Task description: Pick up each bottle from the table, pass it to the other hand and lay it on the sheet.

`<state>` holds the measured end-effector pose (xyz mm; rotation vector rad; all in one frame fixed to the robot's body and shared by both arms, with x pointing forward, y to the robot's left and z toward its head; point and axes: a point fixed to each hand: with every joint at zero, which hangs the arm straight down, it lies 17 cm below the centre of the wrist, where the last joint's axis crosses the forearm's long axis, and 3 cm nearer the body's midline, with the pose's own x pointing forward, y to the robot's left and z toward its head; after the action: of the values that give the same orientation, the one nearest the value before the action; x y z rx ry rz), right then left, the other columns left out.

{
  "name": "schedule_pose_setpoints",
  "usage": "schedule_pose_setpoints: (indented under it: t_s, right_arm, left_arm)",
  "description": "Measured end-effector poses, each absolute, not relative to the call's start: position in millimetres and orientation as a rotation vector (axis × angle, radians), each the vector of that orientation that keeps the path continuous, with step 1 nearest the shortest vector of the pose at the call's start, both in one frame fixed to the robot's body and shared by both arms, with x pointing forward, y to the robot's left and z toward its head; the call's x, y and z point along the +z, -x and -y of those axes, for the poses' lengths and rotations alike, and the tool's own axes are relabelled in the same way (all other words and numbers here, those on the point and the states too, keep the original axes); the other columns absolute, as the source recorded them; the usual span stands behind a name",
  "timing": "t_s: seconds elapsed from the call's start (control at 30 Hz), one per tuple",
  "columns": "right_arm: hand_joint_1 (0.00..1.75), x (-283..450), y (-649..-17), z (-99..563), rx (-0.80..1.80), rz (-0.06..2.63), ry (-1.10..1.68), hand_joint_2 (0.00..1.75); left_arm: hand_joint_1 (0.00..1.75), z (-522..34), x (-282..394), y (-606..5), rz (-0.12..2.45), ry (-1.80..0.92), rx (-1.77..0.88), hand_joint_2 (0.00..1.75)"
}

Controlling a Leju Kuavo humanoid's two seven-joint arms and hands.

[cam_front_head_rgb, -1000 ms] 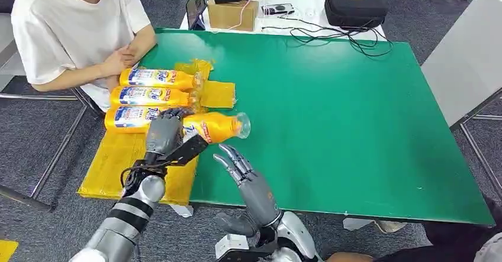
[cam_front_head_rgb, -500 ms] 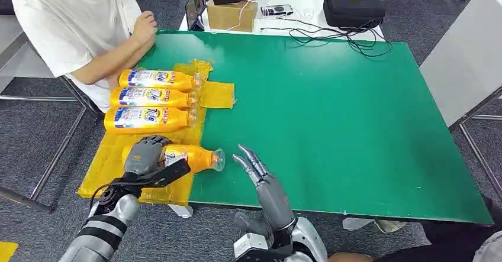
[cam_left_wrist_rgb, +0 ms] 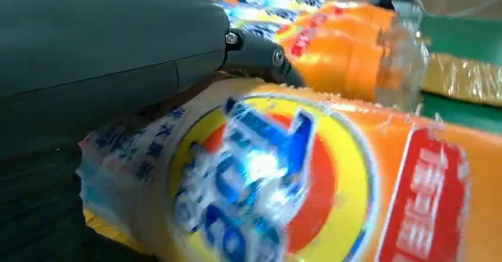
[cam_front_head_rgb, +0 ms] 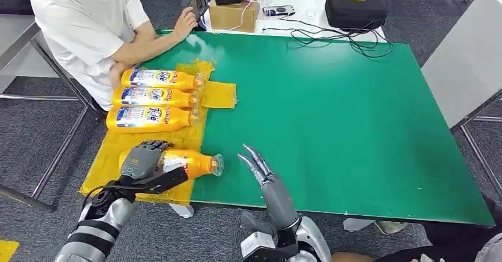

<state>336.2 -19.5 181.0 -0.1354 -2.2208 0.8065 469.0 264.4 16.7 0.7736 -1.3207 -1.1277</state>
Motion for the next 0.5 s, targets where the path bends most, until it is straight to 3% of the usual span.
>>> schedule_pose_setpoints:
  t_s: [0.5]
  right_arm:
    - [0.0,174.0,-342.4,19.1,0.798,2.212,0.109,0.0]
  left_arm:
    - [0.0,-225.7,-1.1,-478.5,1.331,-0.588,-1.125,1.75]
